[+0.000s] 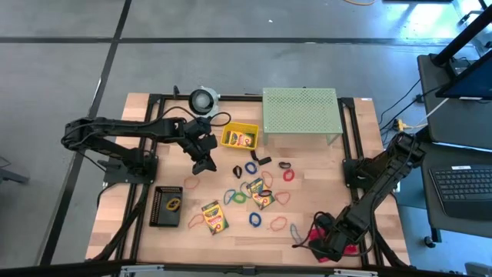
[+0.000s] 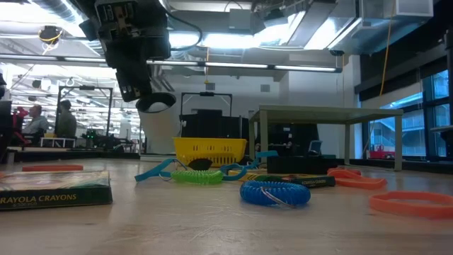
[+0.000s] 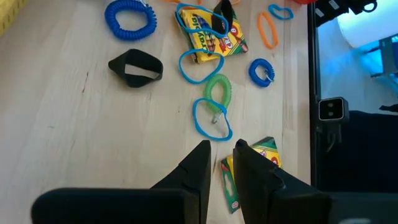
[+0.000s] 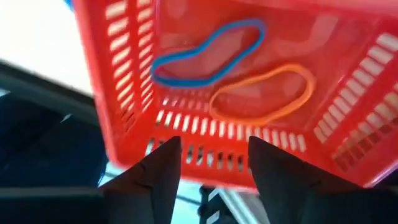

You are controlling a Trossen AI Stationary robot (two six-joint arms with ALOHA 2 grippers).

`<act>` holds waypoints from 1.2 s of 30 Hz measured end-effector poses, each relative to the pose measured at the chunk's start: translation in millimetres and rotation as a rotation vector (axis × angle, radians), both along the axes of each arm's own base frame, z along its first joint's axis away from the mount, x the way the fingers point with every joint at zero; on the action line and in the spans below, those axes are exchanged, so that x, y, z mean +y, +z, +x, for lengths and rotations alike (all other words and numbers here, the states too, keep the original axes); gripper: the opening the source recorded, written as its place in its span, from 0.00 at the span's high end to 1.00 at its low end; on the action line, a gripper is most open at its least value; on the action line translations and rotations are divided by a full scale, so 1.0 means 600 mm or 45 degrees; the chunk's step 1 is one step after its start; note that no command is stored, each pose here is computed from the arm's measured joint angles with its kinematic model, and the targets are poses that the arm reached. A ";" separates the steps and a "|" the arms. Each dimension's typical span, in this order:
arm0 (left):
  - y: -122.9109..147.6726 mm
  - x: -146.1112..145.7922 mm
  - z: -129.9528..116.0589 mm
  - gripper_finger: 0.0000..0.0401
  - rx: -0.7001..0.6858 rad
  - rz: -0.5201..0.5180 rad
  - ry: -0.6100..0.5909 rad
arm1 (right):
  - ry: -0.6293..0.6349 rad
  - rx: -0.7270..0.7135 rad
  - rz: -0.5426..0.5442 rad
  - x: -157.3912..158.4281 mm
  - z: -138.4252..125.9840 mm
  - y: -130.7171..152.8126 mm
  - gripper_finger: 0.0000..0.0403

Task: Pick & Place Office Desk Supplies
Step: Put the orange rubber band into the red bin

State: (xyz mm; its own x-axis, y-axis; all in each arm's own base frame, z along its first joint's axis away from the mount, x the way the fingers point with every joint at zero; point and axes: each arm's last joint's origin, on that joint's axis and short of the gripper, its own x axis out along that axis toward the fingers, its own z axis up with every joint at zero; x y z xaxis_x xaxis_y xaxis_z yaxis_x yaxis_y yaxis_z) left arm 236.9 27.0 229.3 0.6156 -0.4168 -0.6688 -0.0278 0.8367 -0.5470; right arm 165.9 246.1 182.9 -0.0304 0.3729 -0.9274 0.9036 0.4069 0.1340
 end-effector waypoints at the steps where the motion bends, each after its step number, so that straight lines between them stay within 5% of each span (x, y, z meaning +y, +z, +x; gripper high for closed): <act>1: 0.000 0.000 0.000 0.85 0.000 0.000 0.000 | -0.006 -0.016 0.003 0.001 0.001 0.001 0.56; 6: 0.000 0.000 0.000 0.85 0.010 -0.011 0.009 | -0.015 -0.054 -0.028 0.004 0.006 0.014 0.60; 12: -0.002 0.000 -0.003 0.85 0.025 -0.003 -0.008 | 0.094 0.039 -0.242 -0.009 -0.002 0.079 0.63; 18: -0.001 0.002 -0.003 0.85 0.023 -0.007 0.002 | 0.183 -0.268 -0.355 -0.015 0.033 0.136 0.66; 28: 0.043 0.009 -0.028 0.85 -0.098 -0.065 0.051 | 0.297 -0.315 -0.648 -0.135 0.122 0.097 0.71; 36: 0.059 0.007 -0.051 0.85 -0.106 -0.016 0.104 | 0.375 -0.499 -0.508 -0.193 0.177 0.041 0.72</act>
